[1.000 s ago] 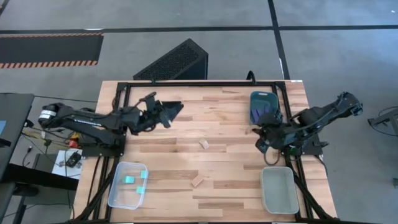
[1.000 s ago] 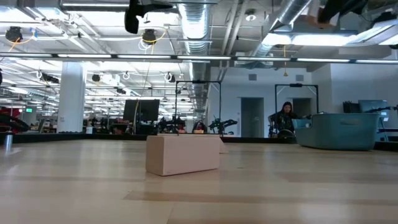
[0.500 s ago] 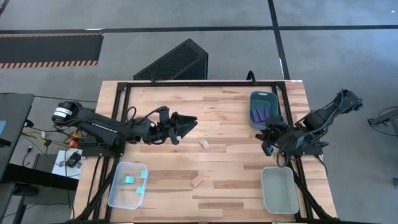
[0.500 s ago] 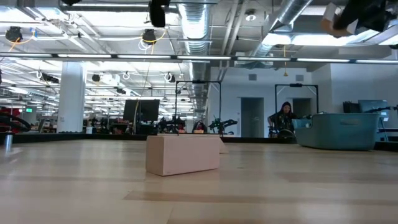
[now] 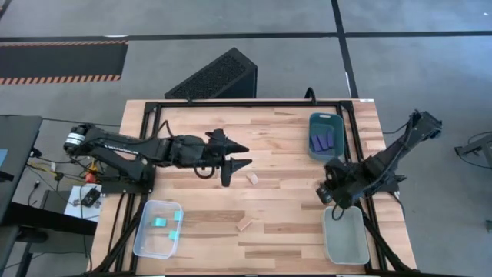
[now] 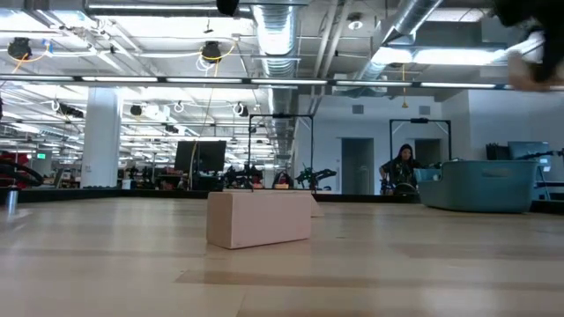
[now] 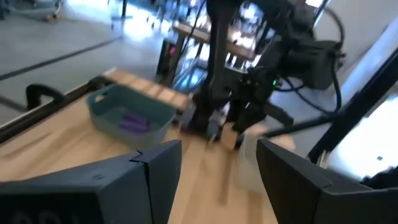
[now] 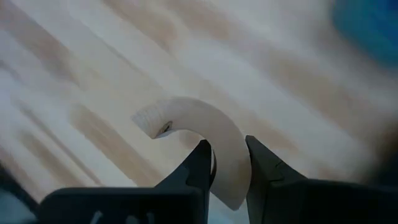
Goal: Sort & place blocks by color
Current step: Put the light brown block into the gray bin
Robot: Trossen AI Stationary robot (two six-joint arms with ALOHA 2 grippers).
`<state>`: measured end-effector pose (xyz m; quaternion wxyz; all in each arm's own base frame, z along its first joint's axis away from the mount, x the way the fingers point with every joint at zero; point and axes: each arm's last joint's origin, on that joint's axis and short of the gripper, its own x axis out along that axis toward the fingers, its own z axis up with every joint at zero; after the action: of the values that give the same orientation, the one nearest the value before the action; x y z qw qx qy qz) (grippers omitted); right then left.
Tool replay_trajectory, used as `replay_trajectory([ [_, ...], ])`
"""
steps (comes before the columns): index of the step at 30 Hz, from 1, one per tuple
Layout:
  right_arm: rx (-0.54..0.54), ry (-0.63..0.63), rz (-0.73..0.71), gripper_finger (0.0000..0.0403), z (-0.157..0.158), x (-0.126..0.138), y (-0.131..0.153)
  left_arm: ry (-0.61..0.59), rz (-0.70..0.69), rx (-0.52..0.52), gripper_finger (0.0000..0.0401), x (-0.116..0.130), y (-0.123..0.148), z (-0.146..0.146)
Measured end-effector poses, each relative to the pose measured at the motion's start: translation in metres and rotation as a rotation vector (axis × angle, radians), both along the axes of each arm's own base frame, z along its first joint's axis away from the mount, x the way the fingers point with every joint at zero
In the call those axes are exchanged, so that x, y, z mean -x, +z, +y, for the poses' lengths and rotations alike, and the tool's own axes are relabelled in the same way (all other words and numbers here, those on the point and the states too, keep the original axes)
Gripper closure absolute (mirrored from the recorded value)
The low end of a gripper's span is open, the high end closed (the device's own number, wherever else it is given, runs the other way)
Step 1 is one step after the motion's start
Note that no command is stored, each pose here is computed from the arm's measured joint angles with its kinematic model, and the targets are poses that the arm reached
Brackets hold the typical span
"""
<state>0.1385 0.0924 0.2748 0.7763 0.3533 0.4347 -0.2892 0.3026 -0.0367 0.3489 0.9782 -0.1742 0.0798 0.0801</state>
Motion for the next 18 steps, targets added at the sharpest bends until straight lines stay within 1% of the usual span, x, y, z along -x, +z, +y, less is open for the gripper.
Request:
replay_trajectory([
  [3,-0.067,-0.003,0.204,0.0337,0.009,0.008,-0.011,-0.026,0.068,-0.028,0.0207,0.003,0.003,-0.005],
  [6,-0.098,-0.012,0.329,0.0337,0.022,0.012,-0.020,-0.067,0.098,-0.053,0.0207,0.005,0.002,-0.016],
  [9,-0.178,-0.015,0.361,0.0337,0.042,0.013,-0.027,-0.084,0.138,-0.071,0.0207,0.008,-0.002,-0.026],
  [12,-0.243,-0.030,0.359,0.0337,0.066,0.015,-0.034,-0.084,0.191,-0.089,0.0207,0.013,-0.006,-0.034],
  [15,-0.268,-0.080,0.375,0.0337,0.085,0.022,-0.043,-0.105,0.225,-0.100,0.0207,0.019,-0.007,-0.040],
  [18,-0.286,-0.110,0.431,0.0337,0.101,0.027,-0.055,-0.130,0.288,-0.117,0.0207,0.027,-0.010,-0.044],
])
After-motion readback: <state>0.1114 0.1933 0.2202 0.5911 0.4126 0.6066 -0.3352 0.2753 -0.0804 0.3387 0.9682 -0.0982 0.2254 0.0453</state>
